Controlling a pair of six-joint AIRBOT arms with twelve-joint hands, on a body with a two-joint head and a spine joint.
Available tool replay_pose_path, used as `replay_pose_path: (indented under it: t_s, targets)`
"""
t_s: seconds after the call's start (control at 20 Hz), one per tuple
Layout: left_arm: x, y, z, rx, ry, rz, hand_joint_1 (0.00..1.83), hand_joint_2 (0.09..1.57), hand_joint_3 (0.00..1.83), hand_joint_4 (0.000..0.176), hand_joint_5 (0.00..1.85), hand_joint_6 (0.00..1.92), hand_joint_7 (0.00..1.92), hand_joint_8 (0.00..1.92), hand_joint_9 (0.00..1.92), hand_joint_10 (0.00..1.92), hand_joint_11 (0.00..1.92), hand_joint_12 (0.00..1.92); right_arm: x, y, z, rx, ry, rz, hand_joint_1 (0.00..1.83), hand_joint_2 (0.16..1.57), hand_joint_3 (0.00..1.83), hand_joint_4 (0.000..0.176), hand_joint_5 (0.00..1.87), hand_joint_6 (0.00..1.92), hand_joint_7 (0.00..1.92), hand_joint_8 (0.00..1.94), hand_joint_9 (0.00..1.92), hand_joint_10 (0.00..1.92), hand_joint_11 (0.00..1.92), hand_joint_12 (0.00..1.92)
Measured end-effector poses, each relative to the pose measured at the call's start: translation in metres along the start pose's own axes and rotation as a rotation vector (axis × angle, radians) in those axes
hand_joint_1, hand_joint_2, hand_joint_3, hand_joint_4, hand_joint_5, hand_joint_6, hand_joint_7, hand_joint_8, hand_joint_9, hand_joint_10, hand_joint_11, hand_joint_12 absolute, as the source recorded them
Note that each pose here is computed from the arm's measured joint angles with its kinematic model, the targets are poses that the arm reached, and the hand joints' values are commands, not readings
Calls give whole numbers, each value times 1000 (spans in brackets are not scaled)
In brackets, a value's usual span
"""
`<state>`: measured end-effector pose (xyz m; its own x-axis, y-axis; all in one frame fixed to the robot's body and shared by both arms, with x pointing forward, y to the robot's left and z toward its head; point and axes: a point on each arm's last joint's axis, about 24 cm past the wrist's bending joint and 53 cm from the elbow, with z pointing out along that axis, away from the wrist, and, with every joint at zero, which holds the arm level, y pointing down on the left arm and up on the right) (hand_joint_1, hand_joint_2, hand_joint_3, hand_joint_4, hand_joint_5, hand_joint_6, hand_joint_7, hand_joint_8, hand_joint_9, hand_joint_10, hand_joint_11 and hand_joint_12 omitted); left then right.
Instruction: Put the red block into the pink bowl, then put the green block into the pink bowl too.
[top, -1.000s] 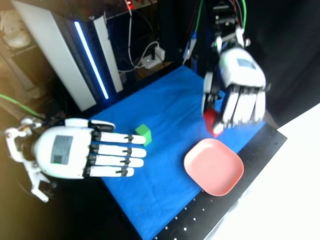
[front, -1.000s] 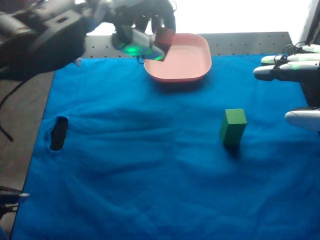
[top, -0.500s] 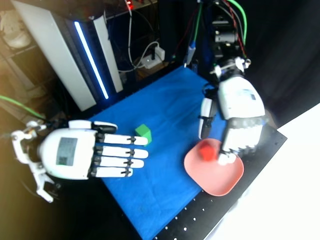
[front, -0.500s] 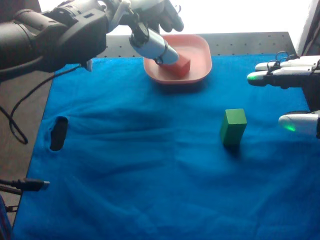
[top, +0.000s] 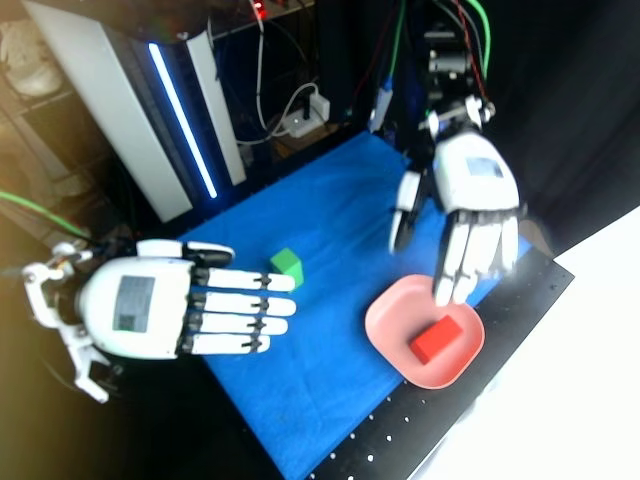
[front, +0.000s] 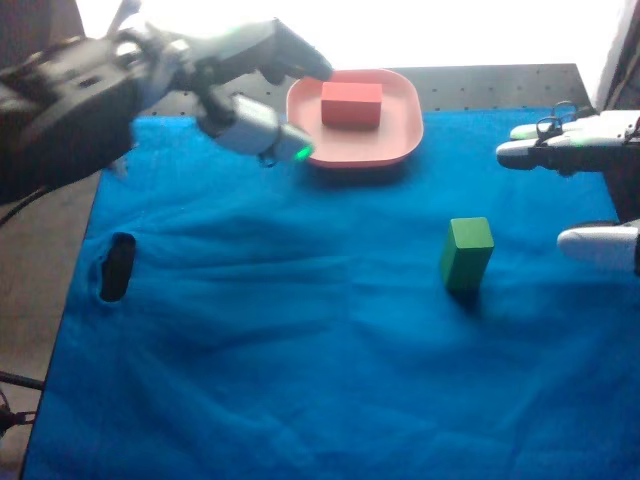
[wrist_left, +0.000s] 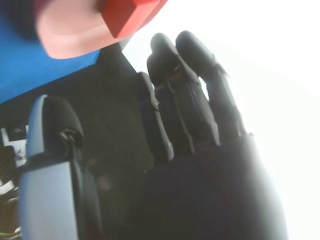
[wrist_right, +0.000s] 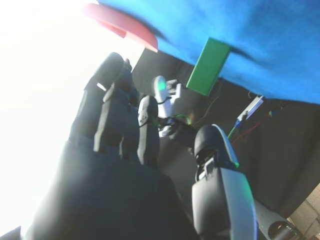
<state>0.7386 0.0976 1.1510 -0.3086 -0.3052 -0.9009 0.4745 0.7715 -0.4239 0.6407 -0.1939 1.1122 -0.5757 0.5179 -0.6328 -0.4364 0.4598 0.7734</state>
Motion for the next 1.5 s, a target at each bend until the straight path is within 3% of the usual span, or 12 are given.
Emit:
replay_pose_path:
  t_s: [0.1, 0.2, 0.25, 0.4, 0.6, 0.65, 0.7, 0.85, 1.15, 1.35, 1.45, 1.5]
  targets:
    - [-8, 1, -25, 15, -30, 16, 808, 1006, 0, 29, 527, 0, 546, 1, 503, 144, 22, 1447, 1, 1, 0, -2, 5, 8, 590, 1152, 0, 31, 426, 0, 346, 0, 486, 0, 259, 1000]
    - [-10, 2, -47, 24, -39, 40, 875, 982, 0, 14, 525, 0, 539, 0, 503, 68, 9, 1340, 2, 2, 0, -6, 12, 10, 747, 1079, 0, 24, 430, 0, 362, 0, 454, 0, 134, 1106]
    - [-9, 2, -60, 26, -39, 49, 925, 958, 0, 26, 473, 0, 487, 1, 459, 25, 0, 1133, 2, 3, 1, -9, 17, 5, 798, 1001, 0, 51, 430, 0, 388, 2, 478, 4, 64, 1161]
    - [4, 9, -93, 9, -1, 64, 967, 925, 0, 31, 476, 1, 467, 0, 450, 6, 6, 1072, -2, 13, 6, -39, 12, -6, 780, 982, 1, 66, 427, 0, 405, 2, 471, 0, 0, 1209]
    - [12, 18, -119, -24, 7, 34, 853, 948, 0, 19, 432, 0, 421, 0, 367, 1, 1, 812, 1, 25, 14, -73, 37, -36, 877, 944, 0, 44, 399, 0, 421, 1, 438, 9, 127, 1098]
    - [13, 20, -126, -32, 4, 29, 778, 940, 0, 42, 407, 0, 429, 0, 386, 2, 23, 872, 3, 27, 18, -74, 44, -43, 912, 929, 0, 4, 476, 4, 474, 4, 492, 12, 196, 1028]
    - [13, 23, -134, -44, 2, 24, 768, 941, 1, 32, 408, 2, 465, 13, 431, 19, 59, 900, 4, 27, 21, -74, 48, -46, 931, 933, 2, 0, 515, 11, 513, 14, 513, 15, 220, 1020]
    - [14, 27, -151, -71, -21, -7, 751, 942, 0, 23, 415, 1, 493, 3, 474, 11, 79, 943, 15, 30, 39, -82, 84, -77, 885, 937, 0, 15, 569, 3, 600, 7, 602, 15, 318, 976]
    - [5, 27, -157, -72, -75, -26, 777, 934, 0, 0, 409, 1, 494, 0, 485, 1, 75, 1072, 34, 32, 59, -97, 116, -81, 1110, 896, 0, 0, 806, 7, 919, 17, 1006, 37, 588, 849]
    - [3, 24, -156, -62, -84, -25, 789, 933, 0, 0, 416, 1, 491, 1, 490, 1, 27, 1178, 38, 31, 68, -101, 115, -60, 1096, 926, 5, 0, 841, 5, 957, 9, 1074, 41, 716, 1137]
    - [2, 25, -157, -64, -90, -28, 803, 942, 2, 0, 402, 0, 484, 0, 504, 4, 17, 1246, 45, 29, 70, -97, 135, -61, 1181, 930, 0, 0, 1007, 8, 1198, 144, 1082, 779, 921, 1384]
    - [2, 25, -157, -66, -92, -30, 797, 937, 0, 0, 408, 1, 487, 1, 506, 4, 4, 1271, 46, 27, 71, -91, 138, -63, 1198, 985, 2, 0, 1220, 356, 1215, 287, 1086, 998, 984, 1426]
